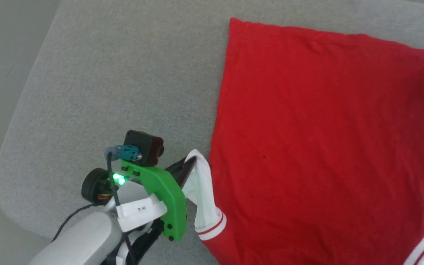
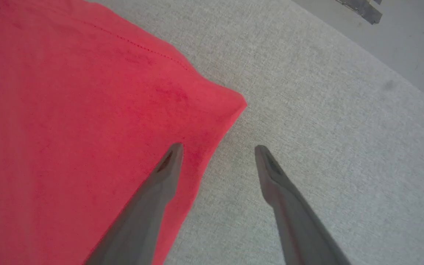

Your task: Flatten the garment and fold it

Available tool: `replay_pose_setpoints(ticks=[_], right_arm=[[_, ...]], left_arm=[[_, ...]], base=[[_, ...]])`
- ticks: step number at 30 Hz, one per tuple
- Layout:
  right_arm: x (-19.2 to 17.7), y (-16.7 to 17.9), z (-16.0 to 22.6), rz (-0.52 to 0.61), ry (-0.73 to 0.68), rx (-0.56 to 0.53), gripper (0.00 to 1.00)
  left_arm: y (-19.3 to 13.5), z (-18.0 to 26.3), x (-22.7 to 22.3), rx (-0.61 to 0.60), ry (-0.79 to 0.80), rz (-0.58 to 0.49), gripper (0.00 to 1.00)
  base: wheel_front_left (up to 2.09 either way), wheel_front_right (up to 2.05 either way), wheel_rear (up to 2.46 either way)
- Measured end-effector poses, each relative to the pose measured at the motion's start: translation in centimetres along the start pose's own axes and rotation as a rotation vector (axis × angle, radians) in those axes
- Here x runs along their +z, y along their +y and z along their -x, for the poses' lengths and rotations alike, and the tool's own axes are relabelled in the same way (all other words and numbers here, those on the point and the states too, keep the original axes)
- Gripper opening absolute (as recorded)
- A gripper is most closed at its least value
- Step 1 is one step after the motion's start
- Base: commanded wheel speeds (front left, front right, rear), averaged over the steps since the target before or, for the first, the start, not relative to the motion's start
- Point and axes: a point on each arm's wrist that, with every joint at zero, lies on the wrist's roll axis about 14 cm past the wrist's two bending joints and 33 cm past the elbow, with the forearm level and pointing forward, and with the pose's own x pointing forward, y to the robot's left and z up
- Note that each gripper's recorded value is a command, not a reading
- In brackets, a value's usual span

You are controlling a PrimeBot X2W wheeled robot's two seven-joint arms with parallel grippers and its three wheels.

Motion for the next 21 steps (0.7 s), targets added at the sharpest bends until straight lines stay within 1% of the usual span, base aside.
replay_pose_setpoints(ticks=[7, 15, 16, 17, 21], right_arm=[[-1.3, 0.6, -3.6, 0.059, 0.084, -0.001, 1.0], [-1.0, 0.4, -4.9, 0.079, 0.085, 0.0, 1.0], [-1.0, 0.4, -5.0, 0.079, 0.086, 0.002, 0.47], [-1.0, 0.5, -5.1, 0.081, 0.088, 0.005, 0.0], [-1.0, 1.0, -5.2, 0.089, 0.09, 0.019, 0.0]], left_arm=[[0.9, -0.8, -1.1, 0.034, 0.027, 0.032, 0.0], [1.4, -1.2, -1.7, 0.051, 0.041, 0.05, 0.0], [1.4, -1.2, -1.8, 0.053, 0.044, 0.051, 0.0], [1.4, -1.3, -1.8, 0.054, 0.047, 0.052, 0.0], [1.7, -1.3, -2.0, 0.062, 0.05, 0.054, 0.0]], base=[[0.0, 0.0, 0.0], [0.0, 0.0, 0.0], [0.0, 0.0, 0.0], [0.0, 0.0, 0.0], [0.0, 0.0, 0.0]])
